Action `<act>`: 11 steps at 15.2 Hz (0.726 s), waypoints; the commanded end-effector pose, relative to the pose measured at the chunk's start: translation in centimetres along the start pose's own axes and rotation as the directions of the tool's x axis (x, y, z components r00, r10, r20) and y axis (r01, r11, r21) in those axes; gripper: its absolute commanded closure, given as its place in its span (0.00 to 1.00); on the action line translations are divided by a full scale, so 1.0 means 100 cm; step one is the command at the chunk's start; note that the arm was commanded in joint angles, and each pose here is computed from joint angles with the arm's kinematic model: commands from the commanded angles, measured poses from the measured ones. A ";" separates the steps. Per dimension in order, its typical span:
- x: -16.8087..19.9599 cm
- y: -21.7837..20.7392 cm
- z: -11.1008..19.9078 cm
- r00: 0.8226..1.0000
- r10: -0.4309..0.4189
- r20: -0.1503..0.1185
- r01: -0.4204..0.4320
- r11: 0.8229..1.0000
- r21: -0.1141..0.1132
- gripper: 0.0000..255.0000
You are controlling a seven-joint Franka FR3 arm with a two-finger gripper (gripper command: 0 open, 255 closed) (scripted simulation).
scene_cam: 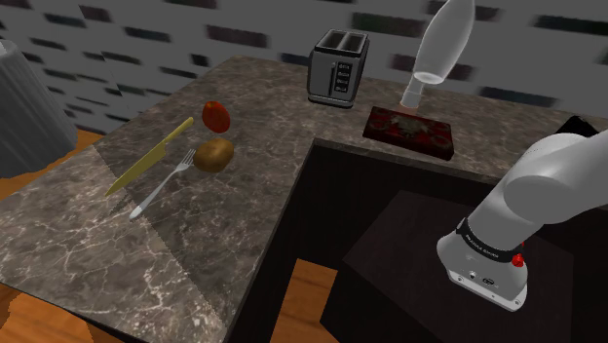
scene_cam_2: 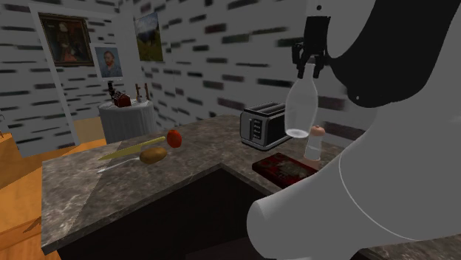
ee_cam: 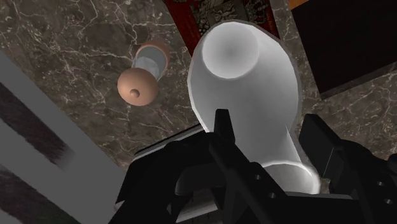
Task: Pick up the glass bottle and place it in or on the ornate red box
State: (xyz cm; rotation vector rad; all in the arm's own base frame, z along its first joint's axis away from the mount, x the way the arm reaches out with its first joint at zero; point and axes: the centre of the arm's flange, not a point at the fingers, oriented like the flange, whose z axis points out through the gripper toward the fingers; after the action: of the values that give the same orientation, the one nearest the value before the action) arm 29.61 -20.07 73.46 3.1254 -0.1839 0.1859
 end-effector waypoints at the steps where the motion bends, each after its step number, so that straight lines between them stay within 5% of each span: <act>1: -0.002 0.001 0.011 1.000 0.000 -0.001 0.000 1.000 0.000 1.00; 11: -0.008 0.001 0.063 1.000 0.000 -0.001 0.000 1.000 0.000 1.00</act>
State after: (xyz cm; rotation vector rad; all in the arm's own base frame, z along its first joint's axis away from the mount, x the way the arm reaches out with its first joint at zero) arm 29.53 -20.20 67.70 3.1254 -0.1835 0.1853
